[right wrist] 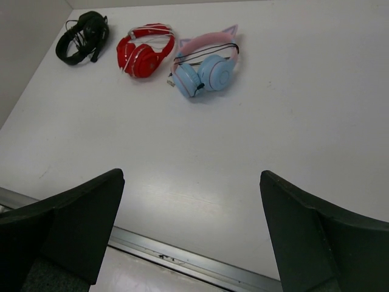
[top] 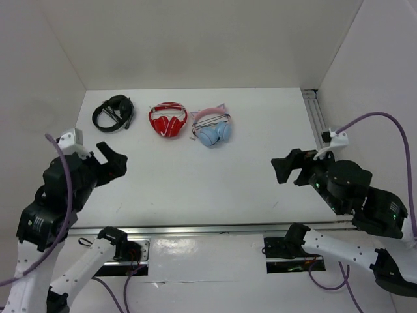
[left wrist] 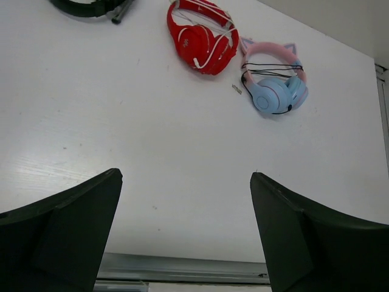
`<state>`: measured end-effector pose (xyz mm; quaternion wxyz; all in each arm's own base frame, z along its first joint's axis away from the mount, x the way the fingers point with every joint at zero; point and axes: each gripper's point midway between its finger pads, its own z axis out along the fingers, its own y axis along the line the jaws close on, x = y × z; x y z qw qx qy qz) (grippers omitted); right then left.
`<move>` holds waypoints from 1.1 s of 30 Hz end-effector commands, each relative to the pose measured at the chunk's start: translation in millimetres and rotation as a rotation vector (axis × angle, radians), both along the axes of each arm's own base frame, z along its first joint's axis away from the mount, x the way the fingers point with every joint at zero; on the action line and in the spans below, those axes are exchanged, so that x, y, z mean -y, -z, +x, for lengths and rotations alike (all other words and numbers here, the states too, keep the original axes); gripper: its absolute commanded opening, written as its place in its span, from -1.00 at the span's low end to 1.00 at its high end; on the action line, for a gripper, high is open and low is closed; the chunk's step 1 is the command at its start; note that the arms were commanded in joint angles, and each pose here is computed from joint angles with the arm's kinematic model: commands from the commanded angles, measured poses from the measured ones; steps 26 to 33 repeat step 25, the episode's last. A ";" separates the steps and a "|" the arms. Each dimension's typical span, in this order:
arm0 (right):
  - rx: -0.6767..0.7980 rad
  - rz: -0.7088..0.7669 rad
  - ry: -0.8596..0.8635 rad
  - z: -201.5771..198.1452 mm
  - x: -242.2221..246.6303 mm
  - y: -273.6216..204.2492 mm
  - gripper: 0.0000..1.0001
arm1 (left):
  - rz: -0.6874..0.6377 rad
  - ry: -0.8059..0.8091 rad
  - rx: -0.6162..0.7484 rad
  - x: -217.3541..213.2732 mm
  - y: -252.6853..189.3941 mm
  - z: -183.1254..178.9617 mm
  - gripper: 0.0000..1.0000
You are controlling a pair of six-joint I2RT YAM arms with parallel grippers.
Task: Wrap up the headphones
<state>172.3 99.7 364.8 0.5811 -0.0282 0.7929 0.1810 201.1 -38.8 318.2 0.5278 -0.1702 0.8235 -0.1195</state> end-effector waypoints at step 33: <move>-0.061 -0.073 0.092 -10.6 36.4 33.7 1.00 | 0.090 0.012 -0.038 -18.9 38.0 -42.1 0.99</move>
